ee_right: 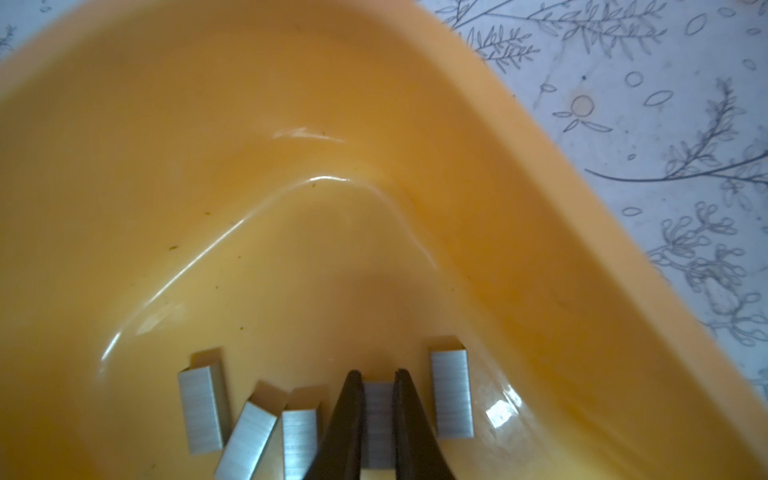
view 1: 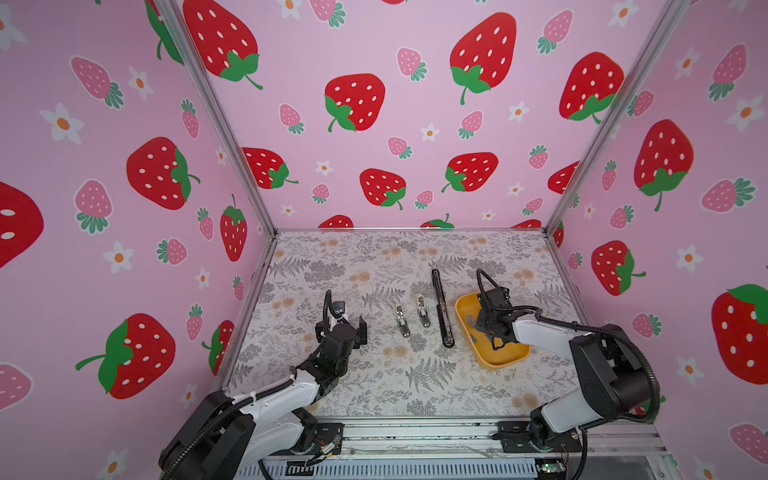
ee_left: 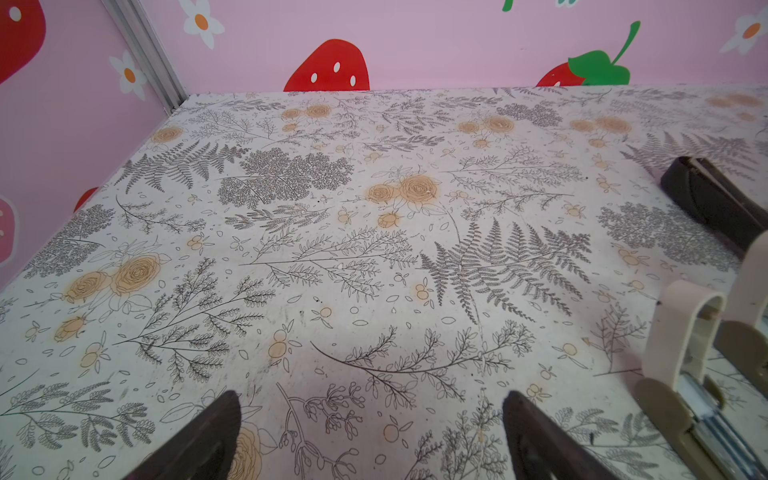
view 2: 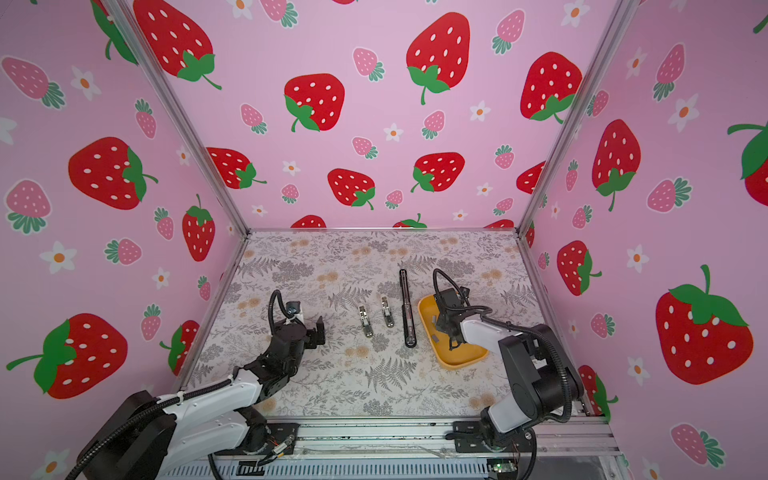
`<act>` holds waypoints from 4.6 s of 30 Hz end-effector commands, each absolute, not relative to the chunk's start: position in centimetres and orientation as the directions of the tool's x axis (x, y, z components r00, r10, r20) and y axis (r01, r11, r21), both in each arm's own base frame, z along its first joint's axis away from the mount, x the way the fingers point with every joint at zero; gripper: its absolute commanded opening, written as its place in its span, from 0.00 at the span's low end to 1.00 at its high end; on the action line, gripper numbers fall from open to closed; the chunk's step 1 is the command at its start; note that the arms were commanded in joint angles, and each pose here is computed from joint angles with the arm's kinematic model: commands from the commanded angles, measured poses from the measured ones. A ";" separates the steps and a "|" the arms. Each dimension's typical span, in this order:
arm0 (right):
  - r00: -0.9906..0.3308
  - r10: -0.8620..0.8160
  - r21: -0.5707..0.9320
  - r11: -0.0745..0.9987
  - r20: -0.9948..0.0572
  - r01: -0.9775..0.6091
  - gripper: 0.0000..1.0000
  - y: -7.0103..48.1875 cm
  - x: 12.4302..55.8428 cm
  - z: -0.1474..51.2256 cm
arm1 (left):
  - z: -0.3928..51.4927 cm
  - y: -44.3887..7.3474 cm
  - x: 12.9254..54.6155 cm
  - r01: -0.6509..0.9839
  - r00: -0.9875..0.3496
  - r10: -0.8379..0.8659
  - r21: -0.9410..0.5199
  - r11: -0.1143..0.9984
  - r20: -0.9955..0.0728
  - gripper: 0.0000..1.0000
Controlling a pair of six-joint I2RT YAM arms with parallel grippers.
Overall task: Load the staples into the stapler
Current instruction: 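Close the right gripper on a silver staple strip in the tray, then lift the staple strip and carry it toward the stapler channel, then align the held staple strip above the open beige mini stapler channel, then lower the strip into the beige mini stapler and open the right gripper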
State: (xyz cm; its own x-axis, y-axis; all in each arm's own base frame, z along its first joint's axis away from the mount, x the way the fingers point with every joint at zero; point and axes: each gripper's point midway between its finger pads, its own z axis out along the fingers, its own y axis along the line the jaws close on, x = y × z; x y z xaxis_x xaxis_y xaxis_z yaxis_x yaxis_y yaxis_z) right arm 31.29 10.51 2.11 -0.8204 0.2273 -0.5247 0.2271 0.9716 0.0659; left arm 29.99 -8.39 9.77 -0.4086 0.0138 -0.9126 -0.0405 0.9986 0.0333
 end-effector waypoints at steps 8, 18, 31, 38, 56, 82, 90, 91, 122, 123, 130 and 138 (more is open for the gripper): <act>-0.759 0.200 0.100 0.979 -0.620 0.176 0.10 10.0 31.0 5.2 | 11.6 -9.3 29.9 0.009 -0.354 -0.026 -0.031 0.999 -0.935 0.99; -0.579 0.188 0.267 0.962 -0.793 -0.053 0.10 15.1 31.7 15.0 | 10.6 -9.1 28.5 -0.002 -0.486 -0.046 -0.052 0.999 -0.873 0.99; -0.407 -0.085 0.172 0.814 -0.910 -0.555 0.08 32.5 26.4 19.8 | 9.9 -10.5 27.4 0.104 -0.471 -0.060 -0.122 0.987 -0.880 0.99; -0.397 -0.206 0.103 0.768 -0.894 -0.632 0.06 37.8 24.2 16.1 | 10.3 -10.9 26.8 0.142 -0.446 -0.074 -0.153 0.978 -0.892 0.99; -0.468 -0.265 0.047 0.831 -0.843 -0.554 0.06 38.6 26.6 9.1 | 10.3 -11.7 26.7 0.189 -0.446 -0.055 -0.154 0.970 -0.893 0.99; -0.489 -0.267 0.054 0.835 -0.830 -0.548 0.05 38.7 26.7 7.7 | 10.4 -11.1 27.0 0.158 -0.428 -0.062 -0.142 0.977 -0.901 0.99; -0.496 -0.261 0.065 0.834 -0.828 -0.548 0.05 38.9 26.7 7.6 | 10.4 -11.1 27.0 0.158 -0.428 -0.061 -0.142 0.977 -0.902 0.99; -0.498 -0.262 0.066 0.834 -0.827 -0.548 0.05 38.9 26.7 7.4 | 10.4 -11.1 27.0 0.157 -0.429 -0.062 -0.142 0.977 -0.901 0.99; -0.525 -0.282 0.060 0.838 -0.803 -0.542 0.05 39.1 26.7 5.3 | 10.4 -11.2 27.0 0.160 -0.430 -0.060 -0.141 0.977 -0.901 0.99; -0.524 -0.281 0.060 0.839 -0.804 -0.541 0.05 39.1 26.7 5.3 | 10.3 -11.2 27.0 0.160 -0.430 -0.059 -0.141 0.977 -0.901 0.99; -0.533 -0.278 0.064 0.842 -0.799 -0.535 0.05 38.9 26.6 5.1 | 10.4 -11.2 27.0 0.160 -0.430 -0.060 -0.142 0.977 -0.901 0.99; -0.538 -0.279 0.056 0.850 -0.795 -0.524 0.04 38.2 26.4 4.7 | 10.4 -11.2 27.0 0.159 -0.429 -0.060 -0.141 0.977 -0.901 0.99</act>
State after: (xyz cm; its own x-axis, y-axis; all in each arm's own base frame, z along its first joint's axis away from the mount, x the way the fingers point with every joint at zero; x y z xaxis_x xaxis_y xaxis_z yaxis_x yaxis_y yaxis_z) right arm 26.53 38.54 5.14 -0.5315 -0.2878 -0.7967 -0.5413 0.8388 0.0580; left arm 26.74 -11.17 9.71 -0.4536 -0.0531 -0.8896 0.1634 0.9764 -0.1415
